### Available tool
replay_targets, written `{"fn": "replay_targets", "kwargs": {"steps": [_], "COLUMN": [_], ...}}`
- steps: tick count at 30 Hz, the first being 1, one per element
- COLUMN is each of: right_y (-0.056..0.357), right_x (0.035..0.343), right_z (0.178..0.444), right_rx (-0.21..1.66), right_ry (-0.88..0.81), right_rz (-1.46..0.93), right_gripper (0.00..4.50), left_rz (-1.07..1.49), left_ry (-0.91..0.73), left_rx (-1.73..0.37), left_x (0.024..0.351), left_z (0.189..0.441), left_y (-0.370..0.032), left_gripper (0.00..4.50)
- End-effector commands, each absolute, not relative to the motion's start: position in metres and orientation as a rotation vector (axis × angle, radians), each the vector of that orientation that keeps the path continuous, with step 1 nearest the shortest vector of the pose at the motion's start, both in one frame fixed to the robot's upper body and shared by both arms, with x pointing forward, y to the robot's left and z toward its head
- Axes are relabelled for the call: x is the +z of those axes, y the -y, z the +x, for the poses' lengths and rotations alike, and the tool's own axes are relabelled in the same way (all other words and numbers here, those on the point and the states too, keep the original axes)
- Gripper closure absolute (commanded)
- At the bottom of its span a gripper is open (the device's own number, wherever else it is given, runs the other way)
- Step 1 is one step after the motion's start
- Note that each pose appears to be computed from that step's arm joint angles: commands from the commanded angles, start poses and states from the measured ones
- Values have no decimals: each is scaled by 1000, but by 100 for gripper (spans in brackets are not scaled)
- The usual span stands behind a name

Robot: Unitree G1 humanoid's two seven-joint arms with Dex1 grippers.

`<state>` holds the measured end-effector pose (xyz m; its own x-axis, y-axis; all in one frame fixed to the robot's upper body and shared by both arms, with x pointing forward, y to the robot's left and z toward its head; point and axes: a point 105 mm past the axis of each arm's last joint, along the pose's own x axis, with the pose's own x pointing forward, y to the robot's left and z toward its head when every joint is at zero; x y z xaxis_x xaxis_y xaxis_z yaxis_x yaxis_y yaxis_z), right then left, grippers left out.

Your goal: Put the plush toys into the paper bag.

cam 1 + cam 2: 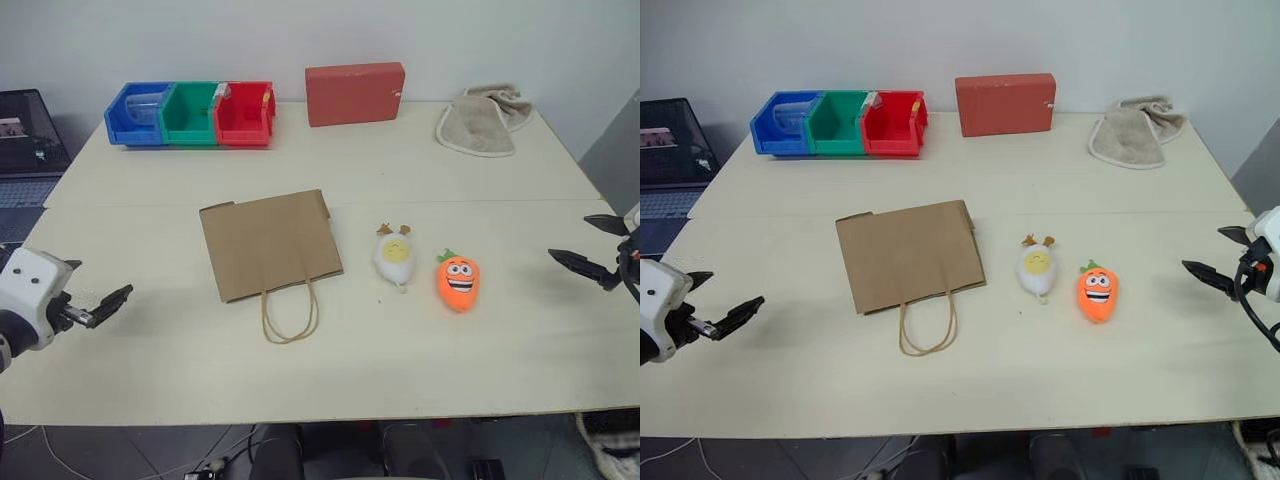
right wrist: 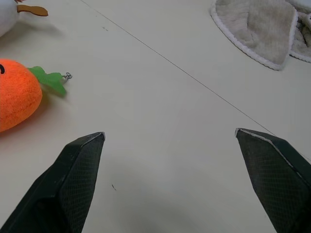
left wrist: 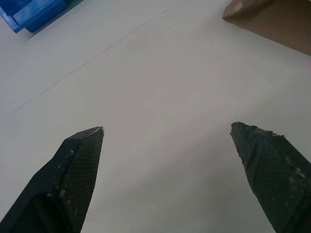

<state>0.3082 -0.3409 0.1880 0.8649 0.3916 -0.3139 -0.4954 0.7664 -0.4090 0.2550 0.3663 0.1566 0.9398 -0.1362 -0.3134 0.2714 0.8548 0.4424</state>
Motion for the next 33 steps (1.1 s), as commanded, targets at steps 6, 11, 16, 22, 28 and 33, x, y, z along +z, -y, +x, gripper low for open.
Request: {"fn": "replay_targets", "kwargs": {"steps": [6,11,16,22,28,33], "right_y": [334,335,335,335,335,334], "right_x": [201,203,203,203,204,203], "right_z": [306,308,309,310,310,309], "right_rx": [493,483,480,476,473,477], "right_ry": [-162,-153,-148,-142,-139,-141], "right_rz": [-526,-530,-531,-533,-535,-541], "right_gripper": [0,0,0,0,0,0], "left_rz": [512,516,520,520,526,484], "left_ry": [-245,-243,-225,-204,-138,-105], "left_rx": [-216,-216,-198,-192,-226,-251], "left_x": [165,165,168,172,177,181], "left_z": [254,253,253,253,253,252], "left_y": [-364,-365,-369,-372,-366,-361], "left_gripper": [4,4,4,4,4,4]}}
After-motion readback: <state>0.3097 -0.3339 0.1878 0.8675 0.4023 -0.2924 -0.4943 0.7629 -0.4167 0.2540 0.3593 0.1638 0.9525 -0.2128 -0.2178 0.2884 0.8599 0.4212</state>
